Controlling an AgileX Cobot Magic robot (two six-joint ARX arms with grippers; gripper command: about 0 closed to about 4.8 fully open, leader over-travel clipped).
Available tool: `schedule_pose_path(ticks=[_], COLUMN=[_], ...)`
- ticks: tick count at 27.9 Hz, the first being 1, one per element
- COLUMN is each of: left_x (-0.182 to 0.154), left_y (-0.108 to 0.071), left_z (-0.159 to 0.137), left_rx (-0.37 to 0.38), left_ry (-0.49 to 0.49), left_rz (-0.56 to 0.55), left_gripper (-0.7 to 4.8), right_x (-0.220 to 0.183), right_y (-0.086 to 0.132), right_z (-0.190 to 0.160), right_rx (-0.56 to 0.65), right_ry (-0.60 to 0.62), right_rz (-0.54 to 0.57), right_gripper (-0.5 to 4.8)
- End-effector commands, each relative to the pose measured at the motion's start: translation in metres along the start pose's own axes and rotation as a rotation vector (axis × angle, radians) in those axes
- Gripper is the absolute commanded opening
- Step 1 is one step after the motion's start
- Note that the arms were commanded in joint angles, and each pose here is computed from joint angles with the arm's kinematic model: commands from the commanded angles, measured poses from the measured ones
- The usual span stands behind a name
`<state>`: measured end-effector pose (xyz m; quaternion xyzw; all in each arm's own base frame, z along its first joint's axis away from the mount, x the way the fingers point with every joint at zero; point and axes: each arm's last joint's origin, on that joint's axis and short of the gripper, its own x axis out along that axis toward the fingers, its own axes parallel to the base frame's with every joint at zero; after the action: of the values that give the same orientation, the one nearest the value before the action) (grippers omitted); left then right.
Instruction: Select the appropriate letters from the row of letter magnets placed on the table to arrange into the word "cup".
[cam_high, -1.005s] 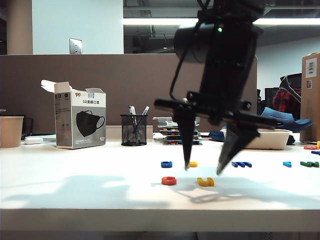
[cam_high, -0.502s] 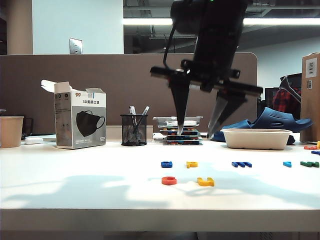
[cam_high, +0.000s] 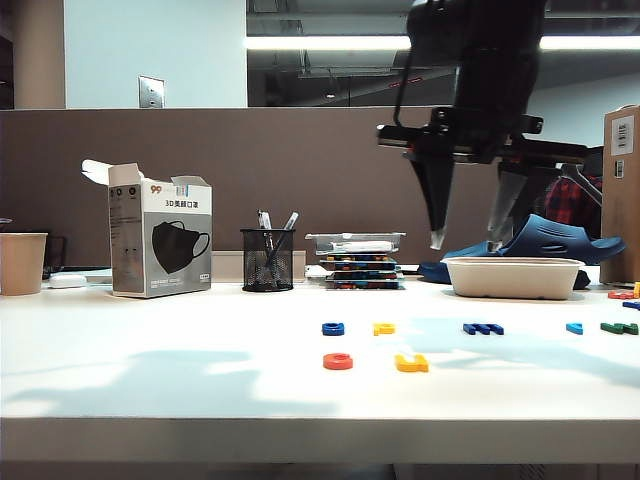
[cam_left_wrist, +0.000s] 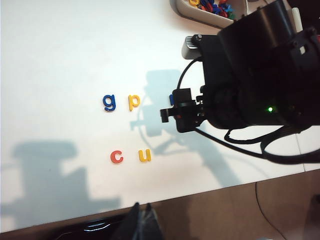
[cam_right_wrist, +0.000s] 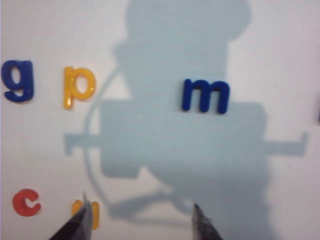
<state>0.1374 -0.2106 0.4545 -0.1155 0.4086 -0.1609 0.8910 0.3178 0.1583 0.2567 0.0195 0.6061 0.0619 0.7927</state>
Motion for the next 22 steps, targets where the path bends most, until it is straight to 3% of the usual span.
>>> schedule_pose_path(ticks=[1, 11, 22], left_x=[-0.002, -0.002, -0.002], left_y=[0.0, 0.0, 0.0], left_z=[0.001, 0.001, 0.001], left_rx=[0.001, 0.001, 0.001], left_ry=[-0.012, -0.012, -0.012], left_rz=[-0.005, -0.005, -0.005], left_gripper=[-0.05, -0.05, -0.05], right_x=[-0.003, -0.004, -0.004], right_y=[-0.003, 0.002, 0.008], right_z=[0.002, 0.01, 0.018], right_rx=[-0.003, 0.102, 0.105], right_ry=[-0.015, -0.077, -0.053], right_rz=[0.001, 0.075, 0.144], right_gripper=[2.52, 2.52, 2.49])
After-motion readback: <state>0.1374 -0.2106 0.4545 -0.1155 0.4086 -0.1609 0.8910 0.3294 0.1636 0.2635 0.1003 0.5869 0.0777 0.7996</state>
